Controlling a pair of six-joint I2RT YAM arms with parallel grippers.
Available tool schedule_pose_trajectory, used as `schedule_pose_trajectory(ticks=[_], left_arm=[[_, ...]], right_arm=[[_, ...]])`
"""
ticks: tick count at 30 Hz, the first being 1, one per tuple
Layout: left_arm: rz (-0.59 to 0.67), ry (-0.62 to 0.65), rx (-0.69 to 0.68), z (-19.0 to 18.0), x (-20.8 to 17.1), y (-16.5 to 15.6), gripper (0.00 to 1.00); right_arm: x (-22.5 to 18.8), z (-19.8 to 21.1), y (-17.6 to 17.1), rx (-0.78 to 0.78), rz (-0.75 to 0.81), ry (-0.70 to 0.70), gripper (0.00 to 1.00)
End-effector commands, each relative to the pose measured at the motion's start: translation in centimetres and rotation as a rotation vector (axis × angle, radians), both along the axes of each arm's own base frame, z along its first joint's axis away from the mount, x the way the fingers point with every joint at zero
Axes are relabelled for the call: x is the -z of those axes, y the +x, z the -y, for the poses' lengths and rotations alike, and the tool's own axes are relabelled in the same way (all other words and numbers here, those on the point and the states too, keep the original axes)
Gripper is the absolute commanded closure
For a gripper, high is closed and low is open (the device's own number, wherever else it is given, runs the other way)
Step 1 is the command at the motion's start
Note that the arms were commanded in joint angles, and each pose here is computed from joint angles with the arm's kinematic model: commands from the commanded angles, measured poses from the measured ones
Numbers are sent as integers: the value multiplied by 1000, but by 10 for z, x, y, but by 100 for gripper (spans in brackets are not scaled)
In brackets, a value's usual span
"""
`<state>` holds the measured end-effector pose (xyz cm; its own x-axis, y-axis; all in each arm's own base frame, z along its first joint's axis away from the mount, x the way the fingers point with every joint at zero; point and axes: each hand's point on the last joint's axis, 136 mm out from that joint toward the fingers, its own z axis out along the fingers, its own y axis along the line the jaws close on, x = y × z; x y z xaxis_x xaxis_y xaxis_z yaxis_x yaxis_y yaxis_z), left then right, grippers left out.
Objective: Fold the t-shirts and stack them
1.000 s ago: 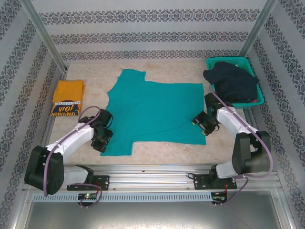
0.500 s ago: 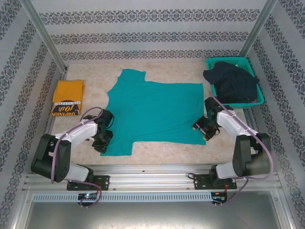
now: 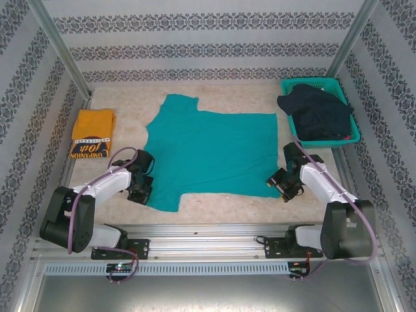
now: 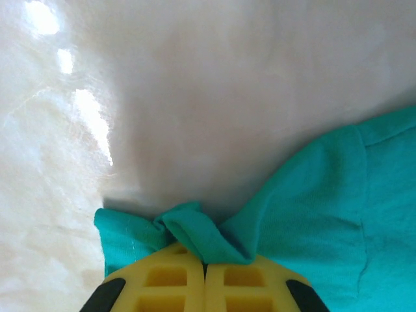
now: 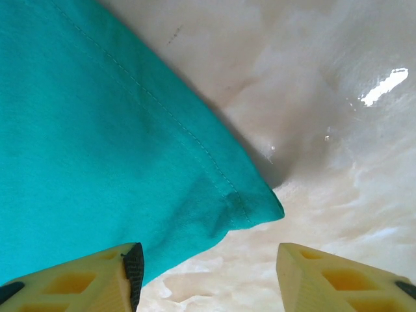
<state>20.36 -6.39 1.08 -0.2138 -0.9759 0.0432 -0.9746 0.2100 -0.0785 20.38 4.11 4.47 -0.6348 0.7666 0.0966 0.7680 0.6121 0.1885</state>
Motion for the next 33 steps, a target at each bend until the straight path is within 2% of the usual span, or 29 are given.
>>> schedule_pose_trajectory(ticks=[1, 4, 7, 14, 18, 23, 28, 33], left_arm=[[-110, 47, -2, -12, 21, -28, 100], [-107, 41, 5, -11, 19, -25, 100], [-107, 38, 11, -10, 18, -24, 100], [-98, 39, 9, -9, 16, -22, 100], [-98, 36, 5, -9, 17, -21, 100], [-95, 28, -11, -8, 20, -23, 100], [-76, 33, -21, -9, 19, -21, 100], [-66, 58, -15, -14, 11, -22, 100]], right_arm=[[6, 4, -3, 61, -40, -11, 50], [13, 3, -4, 89, -74, 0, 58], [18, 8, -14, 117, -127, -21, 60], [30, 11, -28, 193, -132, 17, 56], [38, 12, -25, 212, -118, 42, 61], [43, 13, -23, 208, -126, 45, 77], [41, 17, -24, 208, -119, 34, 100], [30, 21, -27, 190, -99, 5, 100]])
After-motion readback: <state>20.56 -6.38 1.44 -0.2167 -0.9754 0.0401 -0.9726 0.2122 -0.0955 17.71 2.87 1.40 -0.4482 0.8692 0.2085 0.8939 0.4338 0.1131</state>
